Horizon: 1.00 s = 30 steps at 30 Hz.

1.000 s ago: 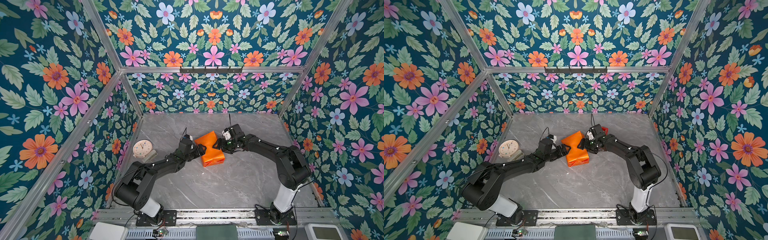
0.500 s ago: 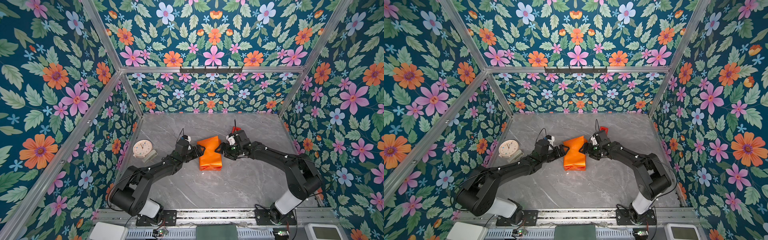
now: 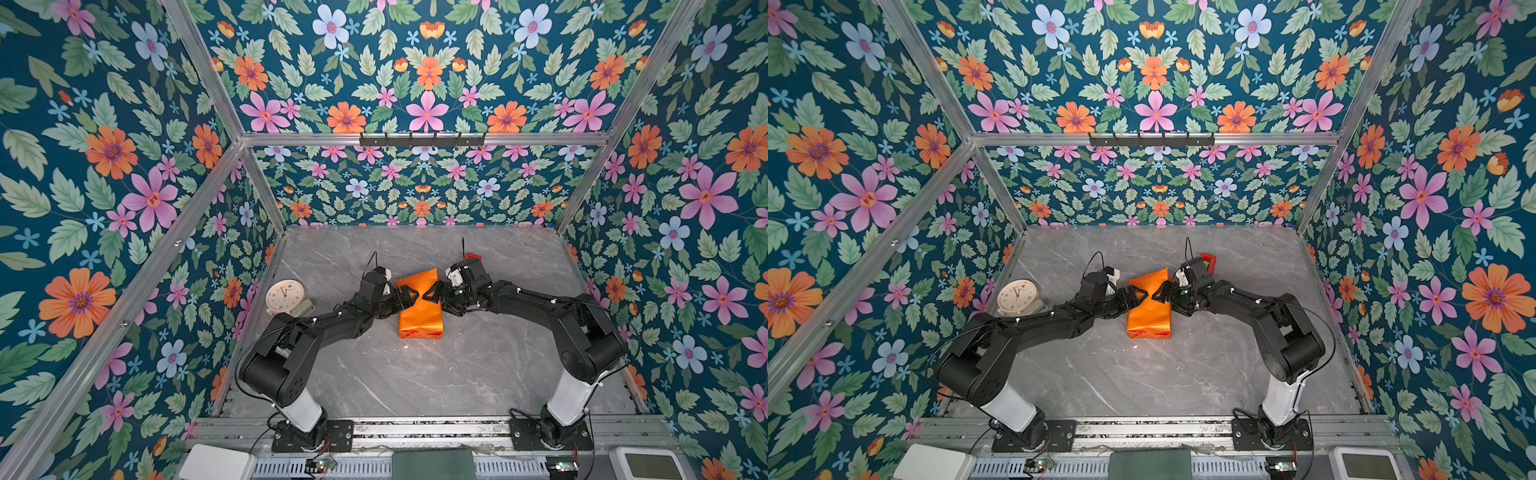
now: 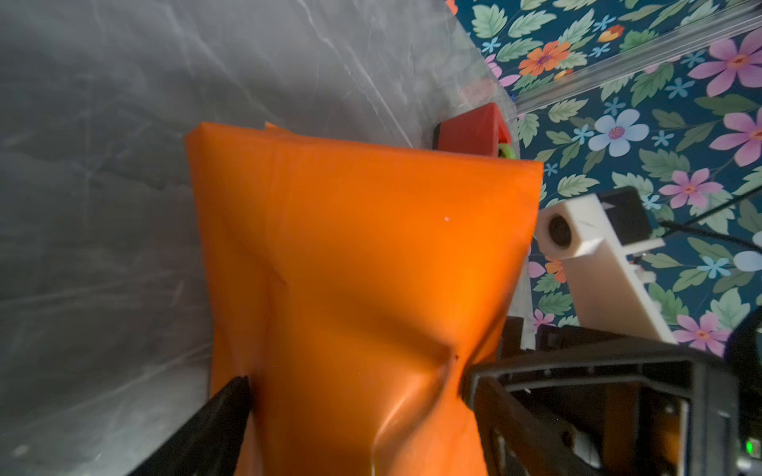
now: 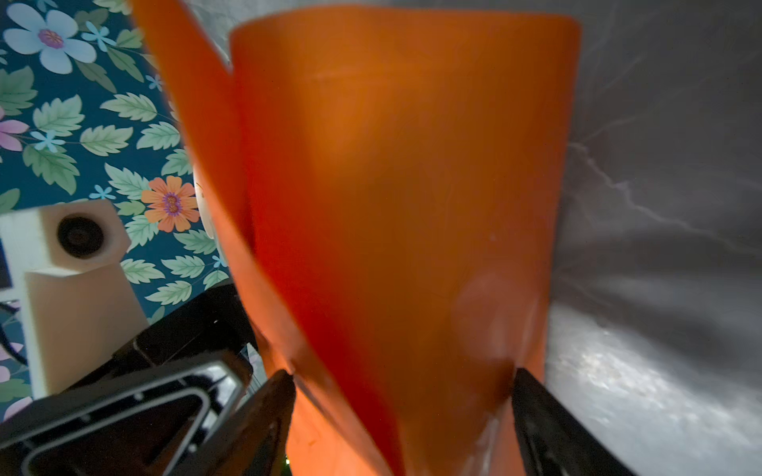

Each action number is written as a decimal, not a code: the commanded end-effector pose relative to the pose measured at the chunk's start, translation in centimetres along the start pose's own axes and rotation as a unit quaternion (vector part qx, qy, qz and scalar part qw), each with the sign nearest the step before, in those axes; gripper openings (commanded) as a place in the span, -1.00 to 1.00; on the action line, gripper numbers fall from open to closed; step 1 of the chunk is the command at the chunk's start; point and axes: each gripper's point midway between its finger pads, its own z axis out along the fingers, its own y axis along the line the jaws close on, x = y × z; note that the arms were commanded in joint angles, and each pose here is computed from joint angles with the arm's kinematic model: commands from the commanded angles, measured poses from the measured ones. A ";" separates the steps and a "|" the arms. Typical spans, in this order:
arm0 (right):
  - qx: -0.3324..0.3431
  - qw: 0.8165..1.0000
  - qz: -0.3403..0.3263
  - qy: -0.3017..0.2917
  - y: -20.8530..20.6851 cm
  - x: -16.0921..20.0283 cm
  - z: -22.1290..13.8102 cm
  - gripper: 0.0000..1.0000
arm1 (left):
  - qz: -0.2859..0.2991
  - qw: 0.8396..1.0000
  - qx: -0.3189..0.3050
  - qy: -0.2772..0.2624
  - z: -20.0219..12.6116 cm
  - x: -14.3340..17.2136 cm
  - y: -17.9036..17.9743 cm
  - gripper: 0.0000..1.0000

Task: Wrap a gift box in wrapping paper
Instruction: Stand up the gift box at the center of the table.

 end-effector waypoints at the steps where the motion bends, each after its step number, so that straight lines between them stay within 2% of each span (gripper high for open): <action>1: -0.070 0.996 -0.040 -0.026 4.1 -1.5 -1.1 0.63 | 0.015 0.998 0.065 -0.015 -0.5 -1.4 -3.6 0.74; 7: -0.092 0.991 -0.081 -0.059 6.3 -2.5 -2.9 0.63 | 0.032 0.994 0.099 -0.030 -1.2 -2.4 -6.0 0.73; 16: -0.129 0.981 -0.116 -0.088 8.0 -2.0 -4.8 0.63 | 0.053 0.993 0.105 -0.021 -1.7 -0.3 -6.9 0.73; 24: -0.134 0.975 -0.148 -0.097 8.0 -0.1 -5.3 0.63 | 0.069 0.992 0.106 -0.022 -2.5 1.9 -7.3 0.72; 30: -0.124 0.975 -0.153 -0.103 7.1 0.3 -5.5 0.63 | 0.074 0.990 0.117 -0.037 -3.2 1.6 -7.9 0.77</action>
